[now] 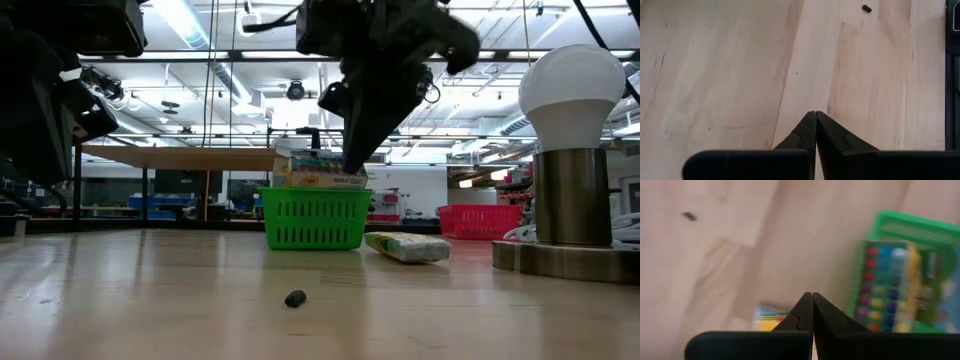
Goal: Pick & Place Office Desk Supplies
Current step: Put the yellow crayon box into the green basket
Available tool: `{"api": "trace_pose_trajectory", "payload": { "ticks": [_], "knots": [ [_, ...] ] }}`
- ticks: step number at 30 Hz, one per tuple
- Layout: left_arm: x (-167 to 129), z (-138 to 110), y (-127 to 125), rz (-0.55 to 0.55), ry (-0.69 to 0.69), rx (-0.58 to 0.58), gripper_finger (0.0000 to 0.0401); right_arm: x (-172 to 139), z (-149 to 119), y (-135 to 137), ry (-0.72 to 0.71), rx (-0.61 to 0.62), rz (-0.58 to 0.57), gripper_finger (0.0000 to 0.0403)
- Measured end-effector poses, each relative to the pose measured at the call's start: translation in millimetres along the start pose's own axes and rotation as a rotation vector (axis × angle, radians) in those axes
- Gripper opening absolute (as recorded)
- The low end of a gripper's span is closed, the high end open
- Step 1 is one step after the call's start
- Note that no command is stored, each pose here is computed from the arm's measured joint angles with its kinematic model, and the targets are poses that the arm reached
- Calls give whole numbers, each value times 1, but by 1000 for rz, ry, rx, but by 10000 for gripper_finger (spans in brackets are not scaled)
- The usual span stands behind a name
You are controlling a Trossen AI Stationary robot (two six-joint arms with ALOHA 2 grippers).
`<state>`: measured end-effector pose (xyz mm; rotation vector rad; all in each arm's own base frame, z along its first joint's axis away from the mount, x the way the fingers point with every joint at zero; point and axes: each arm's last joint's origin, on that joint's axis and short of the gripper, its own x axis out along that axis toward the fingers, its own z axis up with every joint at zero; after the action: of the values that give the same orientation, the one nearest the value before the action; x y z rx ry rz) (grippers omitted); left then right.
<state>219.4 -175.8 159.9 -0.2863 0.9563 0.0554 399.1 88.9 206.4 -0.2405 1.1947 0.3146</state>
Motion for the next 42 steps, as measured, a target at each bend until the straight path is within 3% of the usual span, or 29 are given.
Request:
{"api": "trace_pose_trajectory", "payload": {
  "ticks": [26,42],
  "knots": [
    [0,0,0,-3,-3,-7,9,-1,6,-13,-25,14,-479,0],
    [-1,-1,-2,-8,-4,-9,9,-2,1,-45,21,31,-690,0]
  ]
}}
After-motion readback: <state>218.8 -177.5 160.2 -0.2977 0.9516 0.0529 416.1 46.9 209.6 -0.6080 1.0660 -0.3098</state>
